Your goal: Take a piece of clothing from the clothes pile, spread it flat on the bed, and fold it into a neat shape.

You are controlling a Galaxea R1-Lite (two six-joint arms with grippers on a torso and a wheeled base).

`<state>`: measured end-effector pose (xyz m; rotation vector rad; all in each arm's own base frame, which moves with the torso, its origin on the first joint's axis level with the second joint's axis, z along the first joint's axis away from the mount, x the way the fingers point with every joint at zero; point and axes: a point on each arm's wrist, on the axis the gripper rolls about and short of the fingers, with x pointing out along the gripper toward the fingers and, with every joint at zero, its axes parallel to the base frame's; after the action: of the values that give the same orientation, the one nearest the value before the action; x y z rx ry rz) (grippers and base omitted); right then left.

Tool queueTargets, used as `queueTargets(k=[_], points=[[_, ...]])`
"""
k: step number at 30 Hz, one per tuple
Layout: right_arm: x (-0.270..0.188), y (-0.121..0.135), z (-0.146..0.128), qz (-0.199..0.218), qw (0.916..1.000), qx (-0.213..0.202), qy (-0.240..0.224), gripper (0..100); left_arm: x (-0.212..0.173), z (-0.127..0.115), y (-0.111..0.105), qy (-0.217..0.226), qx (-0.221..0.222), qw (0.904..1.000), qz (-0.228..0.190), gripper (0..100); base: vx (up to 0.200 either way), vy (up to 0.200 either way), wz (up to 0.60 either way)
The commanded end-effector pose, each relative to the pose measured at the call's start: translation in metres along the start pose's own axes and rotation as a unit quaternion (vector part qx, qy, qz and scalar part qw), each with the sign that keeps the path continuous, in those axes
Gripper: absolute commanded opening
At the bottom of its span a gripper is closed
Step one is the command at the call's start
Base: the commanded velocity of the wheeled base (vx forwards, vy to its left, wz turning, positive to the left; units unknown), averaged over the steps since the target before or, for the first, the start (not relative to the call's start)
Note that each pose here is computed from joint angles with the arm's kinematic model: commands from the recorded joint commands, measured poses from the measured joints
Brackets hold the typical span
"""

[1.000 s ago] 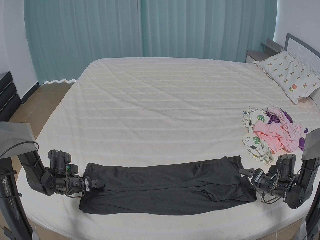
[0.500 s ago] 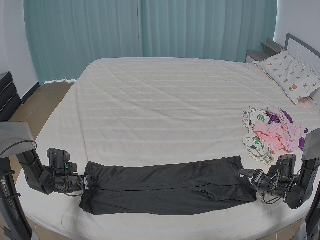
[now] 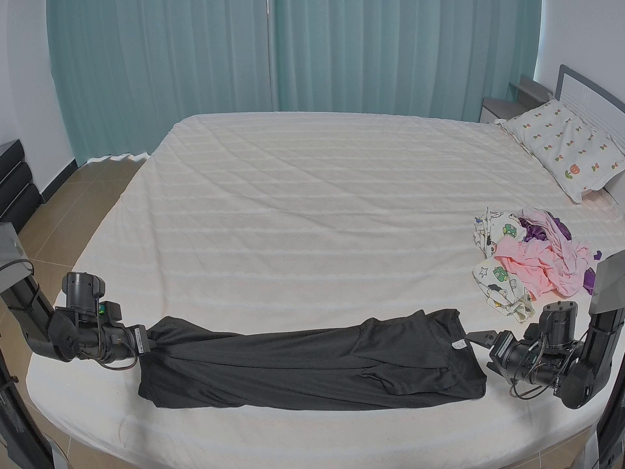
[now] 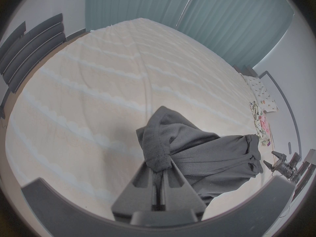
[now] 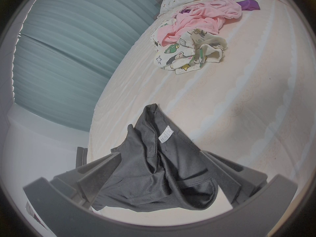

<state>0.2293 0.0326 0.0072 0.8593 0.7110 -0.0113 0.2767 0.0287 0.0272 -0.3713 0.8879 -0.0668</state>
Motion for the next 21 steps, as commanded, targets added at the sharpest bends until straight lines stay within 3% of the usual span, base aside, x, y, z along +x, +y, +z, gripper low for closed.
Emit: queueTargets(k=[1,8,16,21], points=[[0.000,0.000,0.000,0.001,1.0000,0.000,0.000,100,-0.010,0.008,0.001,-0.022,-0.002,0.9998,0.002,0,0.000,0.000,0.00],[0.000,0.000,0.000,0.002,1.0000,0.000,0.000,100,-0.023,0.006,-0.004,-0.031,0.000,0.9995,-0.002,0,0.000,0.000,0.00],[0.000,0.000,0.001,0.002,1.0000,0.001,-0.001,100,-0.039,0.004,-0.032,-0.015,0.029,0.9992,-0.022,0,0.000,0.000,0.00],[0.000,0.000,0.001,0.003,1.0000,0.001,0.000,100,-0.054,0.002,-0.063,0.006,0.052,0.9974,-0.051,0,0.000,0.000,0.00]])
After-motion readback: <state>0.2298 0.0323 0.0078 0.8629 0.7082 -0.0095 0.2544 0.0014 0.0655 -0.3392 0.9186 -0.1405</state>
